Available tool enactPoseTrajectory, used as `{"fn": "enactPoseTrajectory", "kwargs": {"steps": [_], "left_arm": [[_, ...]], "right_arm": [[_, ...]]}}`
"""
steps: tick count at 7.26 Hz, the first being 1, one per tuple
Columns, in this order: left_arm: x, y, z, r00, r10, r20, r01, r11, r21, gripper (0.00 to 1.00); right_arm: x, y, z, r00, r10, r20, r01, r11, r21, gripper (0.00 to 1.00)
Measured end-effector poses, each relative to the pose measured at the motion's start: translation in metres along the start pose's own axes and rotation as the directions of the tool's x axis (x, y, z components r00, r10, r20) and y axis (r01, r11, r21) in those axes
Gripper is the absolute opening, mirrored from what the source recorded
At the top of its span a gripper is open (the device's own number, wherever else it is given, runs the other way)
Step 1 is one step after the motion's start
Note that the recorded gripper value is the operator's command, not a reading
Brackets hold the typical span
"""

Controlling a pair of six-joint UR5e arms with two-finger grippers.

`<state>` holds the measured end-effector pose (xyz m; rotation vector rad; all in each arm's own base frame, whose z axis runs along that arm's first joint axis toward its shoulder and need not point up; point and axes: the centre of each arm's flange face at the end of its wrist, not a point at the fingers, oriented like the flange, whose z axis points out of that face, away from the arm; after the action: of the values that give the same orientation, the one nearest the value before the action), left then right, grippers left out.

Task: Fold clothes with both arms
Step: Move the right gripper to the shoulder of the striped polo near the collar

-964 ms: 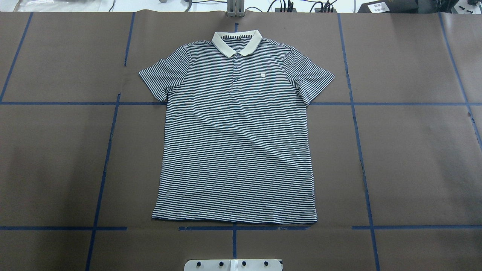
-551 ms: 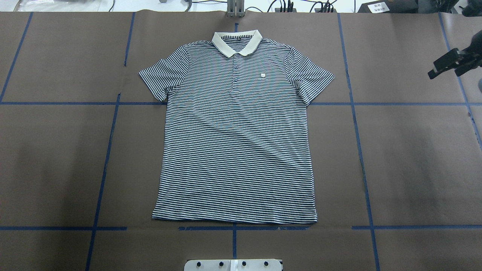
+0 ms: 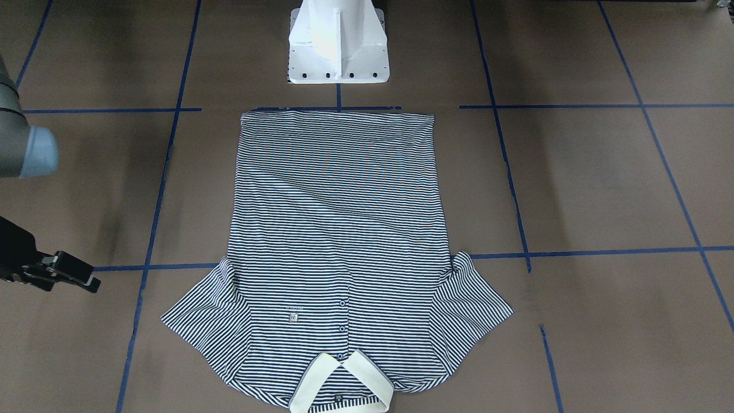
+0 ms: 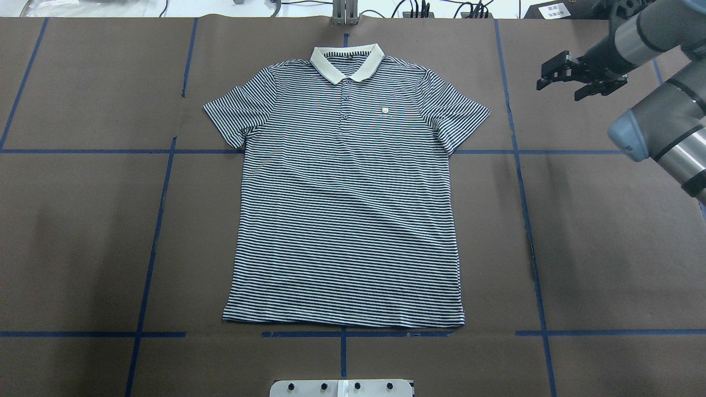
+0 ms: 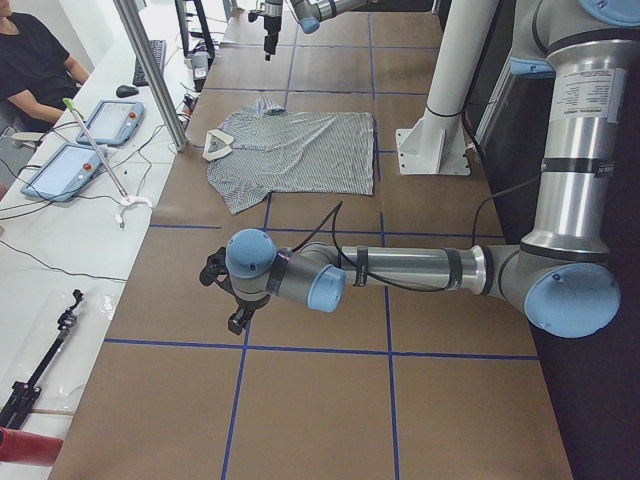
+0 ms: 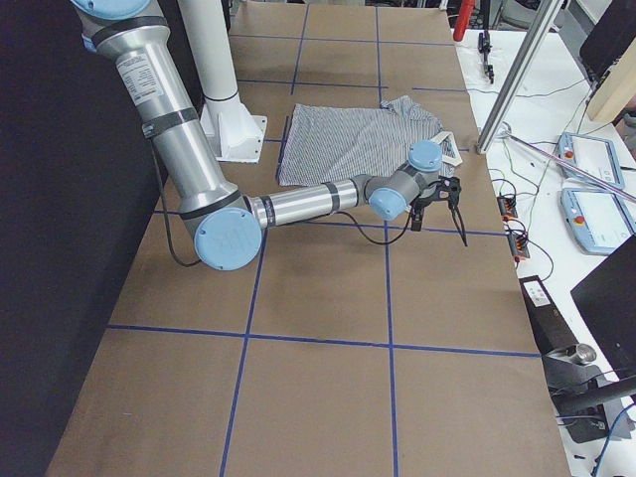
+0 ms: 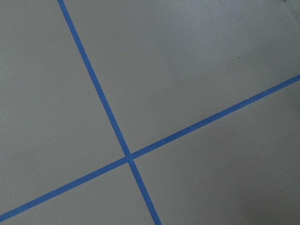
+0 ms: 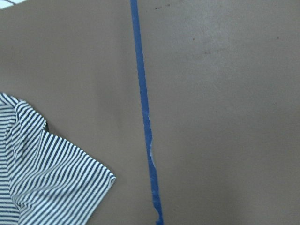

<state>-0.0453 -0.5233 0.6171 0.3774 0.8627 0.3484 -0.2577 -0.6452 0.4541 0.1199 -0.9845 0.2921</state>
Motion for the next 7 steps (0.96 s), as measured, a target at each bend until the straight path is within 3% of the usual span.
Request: {"fn": "enactPoseTrajectory", "kwargs": {"steps": [1, 3, 5, 7], "left_arm": [[0.001, -0.001, -0.001, 1.000, 0.008, 0.000, -0.008, 1.000, 0.007, 1.00], [0.004, 0.002, -0.002, 1.000, 0.014, -0.002, -0.014, 1.000, 0.011, 1.00], [0.004, 0.009, -0.001, 1.000, 0.009, -0.006, -0.008, 1.000, 0.008, 1.00], [0.004, 0.016, 0.002, 1.000, 0.002, -0.022, -0.002, 1.000, 0.005, 1.00]], "right_arm": [[-0.026, 0.015, 0.025, 0.998, 0.070, 0.001, -0.070, 0.996, 0.049, 0.83], [-0.068, 0.039, 0.067, 0.991, 0.135, -0.009, -0.133, 0.986, 0.095, 0.77], [-0.087, 0.042, 0.097, 0.988, 0.148, -0.045, -0.140, 0.979, 0.146, 0.72], [-0.086, 0.039, 0.105, 0.986, 0.152, -0.069, -0.136, 0.973, 0.189, 0.67]]}}
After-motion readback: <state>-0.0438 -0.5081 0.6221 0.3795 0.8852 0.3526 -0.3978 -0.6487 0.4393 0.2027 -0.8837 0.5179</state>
